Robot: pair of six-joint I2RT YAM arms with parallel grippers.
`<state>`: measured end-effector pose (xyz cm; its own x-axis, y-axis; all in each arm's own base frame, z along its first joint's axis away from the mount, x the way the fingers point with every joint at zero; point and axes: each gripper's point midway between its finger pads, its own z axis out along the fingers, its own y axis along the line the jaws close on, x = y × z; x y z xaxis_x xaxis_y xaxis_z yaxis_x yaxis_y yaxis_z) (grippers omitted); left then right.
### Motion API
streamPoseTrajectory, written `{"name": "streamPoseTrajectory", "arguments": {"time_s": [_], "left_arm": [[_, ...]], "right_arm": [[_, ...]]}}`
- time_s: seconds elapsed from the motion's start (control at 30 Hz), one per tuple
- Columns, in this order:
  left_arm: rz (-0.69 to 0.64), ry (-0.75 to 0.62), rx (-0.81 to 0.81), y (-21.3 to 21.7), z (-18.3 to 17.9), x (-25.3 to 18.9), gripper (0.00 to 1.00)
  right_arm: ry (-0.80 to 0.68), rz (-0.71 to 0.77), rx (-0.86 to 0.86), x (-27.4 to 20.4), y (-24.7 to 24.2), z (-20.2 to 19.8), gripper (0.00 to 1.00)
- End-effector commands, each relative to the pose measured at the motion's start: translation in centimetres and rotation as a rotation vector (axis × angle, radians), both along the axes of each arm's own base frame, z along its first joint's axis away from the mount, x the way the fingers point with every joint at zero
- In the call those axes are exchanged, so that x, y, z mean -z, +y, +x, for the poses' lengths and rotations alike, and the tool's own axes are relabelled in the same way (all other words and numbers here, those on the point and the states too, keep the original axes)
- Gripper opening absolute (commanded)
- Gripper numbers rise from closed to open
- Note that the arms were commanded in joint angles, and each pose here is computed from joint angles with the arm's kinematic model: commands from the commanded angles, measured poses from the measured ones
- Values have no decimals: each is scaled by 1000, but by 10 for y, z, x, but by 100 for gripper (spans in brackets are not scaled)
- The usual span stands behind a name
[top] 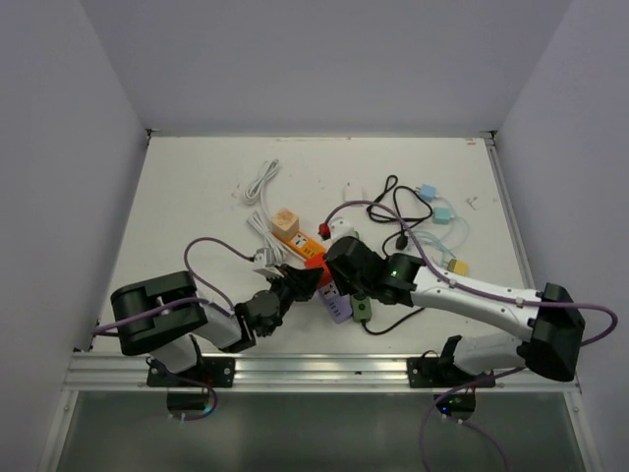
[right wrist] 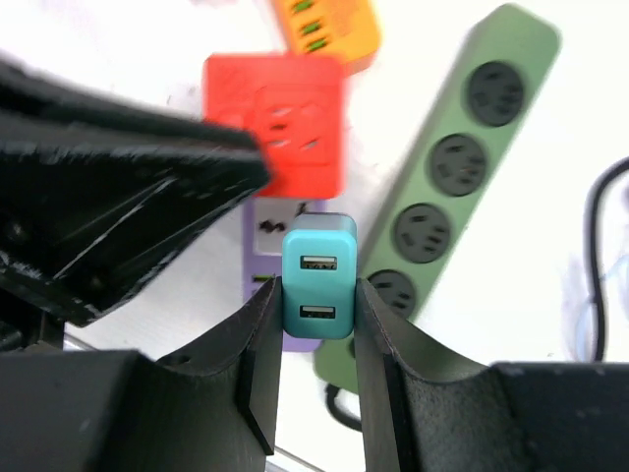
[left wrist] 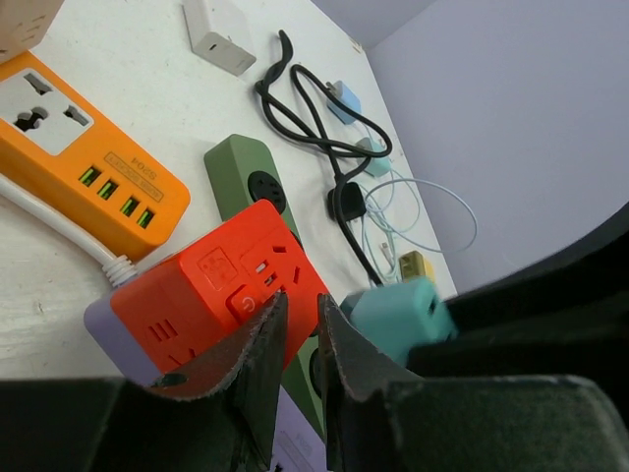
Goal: Pull the plug off the socket
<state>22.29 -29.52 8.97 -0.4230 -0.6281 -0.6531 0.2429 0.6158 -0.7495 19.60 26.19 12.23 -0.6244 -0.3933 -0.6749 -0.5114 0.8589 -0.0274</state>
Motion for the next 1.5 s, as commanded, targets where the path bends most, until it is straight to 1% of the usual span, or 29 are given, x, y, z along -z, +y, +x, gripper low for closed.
{"name": "streamPoseTrajectory", "arguments": {"time_s": [0.0, 0.07, 0.13, 0.17, 0.2, 0.27, 0.3, 0.33, 0.37, 0.43, 0.47, 0.5, 0.53, 0.57, 0.6, 0.63, 0.7, 0.77, 0.8, 0.83, 0.87, 0.97, 1.03, 1.17, 1.2, 1.27, 1.3, 1.4, 1.47], "left_arm": [[791, 270, 12, 120, -45, 151, 27], [801, 251, 1, 122, -43, 145, 34], [783, 199, 27, 112, -38, 129, 45], [797, 181, 41, 110, -37, 124, 51], [791, 144, 52, 98, -29, 110, 60], [823, 112, 69, 86, -22, 97, 64], [816, 96, 70, 81, -19, 88, 65], [817, 83, 68, 78, -16, 82, 65], [827, 69, 70, 74, -13, 74, 66], [804, 43, 58, 70, -9, 57, 67], [809, 36, 59, 69, -8, 51, 68], [776, 16, 49, 67, -5, 37, 69], [772, 10, 47, 69, -5, 32, 69], [755, -1, 44, 68, -5, 25, 70], [717, -27, 37, 67, -3, 9, 71], [712, -32, 38, 69, -3, 5, 72], [668, -66, 24, 70, -1, -18, 73], [666, -78, 20, 73, -1, -29, 74], [644, -92, 11, 75, -1, -40, 75], [654, -89, 15, 77, -2, -41, 75], [638, -106, 14, 78, -3, -51, 75], [630, -120, 35, 83, -8, -57, 75], [641, -120, 50, 87, -12, -52, 75], [593, -113, 43, 98, -20, -48, 74], [587, -112, 41, 100, -21, -48, 74], [577, -112, 49, 102, -24, -43, 74], [575, -111, 50, 102, -25, -43, 74], [578, -95, 31, 107, -25, -38, 74], [594, -88, 33, 111, -26, -36, 74]], "right_arm": [[-78, 132, 103, -49, -26, 25, 0], [-87, 202, 118, -61, -31, 43, 0], [-93, 241, 113, -72, -25, 62, 0], [-59, 280, 105, -74, -23, 71, 0], [-39, 295, 100, -73, -18, 79, 0], [-8, 324, 93, -69, -1, 104, 0], [19, 343, 65, -67, 10, 109, 0], [50, 339, 66, -58, 24, 126, 0], [67, 341, 64, -54, 30, 134, 0], [75, 364, 60, -57, 46, 154, 0], [110, 345, 79, -37, 49, 164, 0], [124, 352, 94, -31, 51, 174, 0], [132, 396, 109, -38, 55, 187, 0], [171, 391, 125, -18, 57, 195, 0], [183, 404, 132, -13, 58, 202, 0], [187, 441, 121, -19, 66, 210, 0], [227, 440, 136, 1, 66, 222, 2], [210, 432, 149, 1, 65, 235, 4], [218, 417, 162, 9, 64, 238, 6], [207, 427, 174, 5, 59, 247, 8], [212, 434, 181, 7, 56, 251, 9], [264, 457, 206, 20, 49, 264, 12], [291, 465, 223, 30, 42, 270, 21], [361, 495, 208, 40, 40, 266, 38], [368, 493, 216, 42, 37, 265, 45], [364, 491, 221, 41, 32, 266, 49], [366, 490, 222, 41, 30, 266, 56], [379, 484, 219, 38, 26, 265, 68], [354, 465, 218, 29, 23, 265, 70]]}}
